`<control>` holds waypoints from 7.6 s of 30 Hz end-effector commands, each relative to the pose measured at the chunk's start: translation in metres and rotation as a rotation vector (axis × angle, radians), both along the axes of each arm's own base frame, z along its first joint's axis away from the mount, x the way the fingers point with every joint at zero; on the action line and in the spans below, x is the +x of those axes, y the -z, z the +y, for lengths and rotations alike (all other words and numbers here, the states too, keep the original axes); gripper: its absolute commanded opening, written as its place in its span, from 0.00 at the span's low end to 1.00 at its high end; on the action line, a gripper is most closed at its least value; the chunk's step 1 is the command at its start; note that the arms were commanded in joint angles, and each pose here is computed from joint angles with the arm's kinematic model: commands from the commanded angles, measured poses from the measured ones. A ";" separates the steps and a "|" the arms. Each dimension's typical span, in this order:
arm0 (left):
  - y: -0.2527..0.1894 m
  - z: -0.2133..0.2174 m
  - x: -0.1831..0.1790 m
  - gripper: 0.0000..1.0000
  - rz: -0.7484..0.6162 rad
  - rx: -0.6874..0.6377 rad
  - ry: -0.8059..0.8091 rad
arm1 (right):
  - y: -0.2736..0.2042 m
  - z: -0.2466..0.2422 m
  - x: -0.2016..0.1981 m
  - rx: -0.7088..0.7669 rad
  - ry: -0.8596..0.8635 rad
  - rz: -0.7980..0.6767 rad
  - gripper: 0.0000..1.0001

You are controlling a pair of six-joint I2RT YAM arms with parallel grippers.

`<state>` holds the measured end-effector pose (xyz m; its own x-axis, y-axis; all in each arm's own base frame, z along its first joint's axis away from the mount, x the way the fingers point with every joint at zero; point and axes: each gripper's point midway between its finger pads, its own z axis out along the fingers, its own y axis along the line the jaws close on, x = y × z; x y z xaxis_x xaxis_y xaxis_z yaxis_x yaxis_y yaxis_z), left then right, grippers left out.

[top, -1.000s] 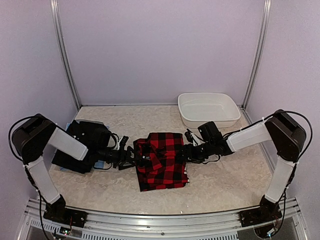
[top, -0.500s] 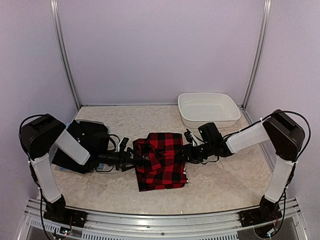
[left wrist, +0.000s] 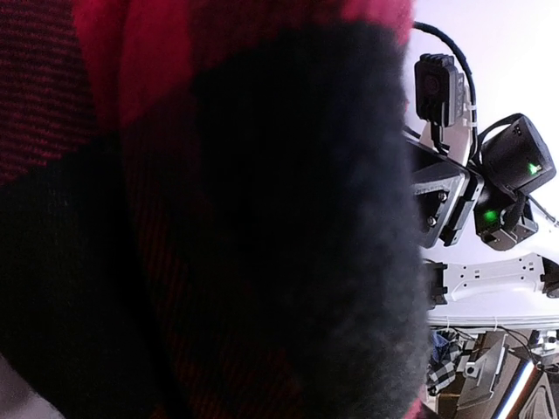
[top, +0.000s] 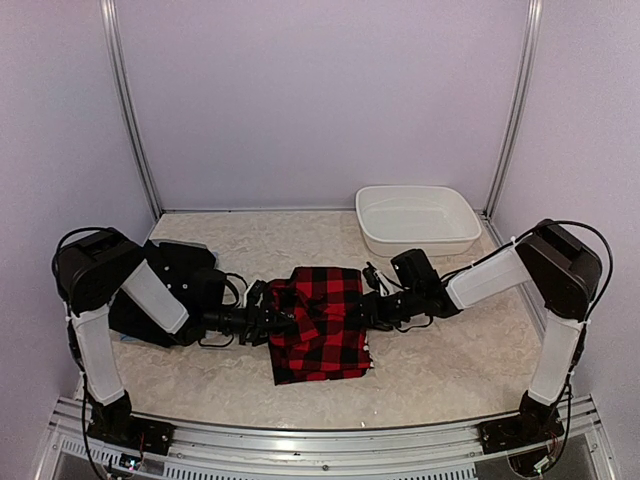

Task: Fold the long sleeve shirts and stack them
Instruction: Pick up the square-folded shirt from the center of the board, then place the square-folded shirt on the square-folded shirt, then reset both arms

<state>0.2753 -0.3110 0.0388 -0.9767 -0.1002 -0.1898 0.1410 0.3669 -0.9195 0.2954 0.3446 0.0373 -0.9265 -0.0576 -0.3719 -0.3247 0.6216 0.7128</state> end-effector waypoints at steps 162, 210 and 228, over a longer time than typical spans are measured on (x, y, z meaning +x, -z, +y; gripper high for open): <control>-0.351 0.245 0.078 0.99 -1.049 0.787 -0.839 | -0.303 -0.217 0.096 -0.557 0.478 -0.914 1.00; -0.334 0.252 0.055 0.99 -1.093 0.745 -0.874 | -0.281 -0.228 0.072 -0.563 0.482 -0.934 0.99; -0.333 0.251 0.056 0.99 -1.094 0.757 -0.865 | -0.274 -0.230 0.074 -0.581 0.481 -0.923 0.99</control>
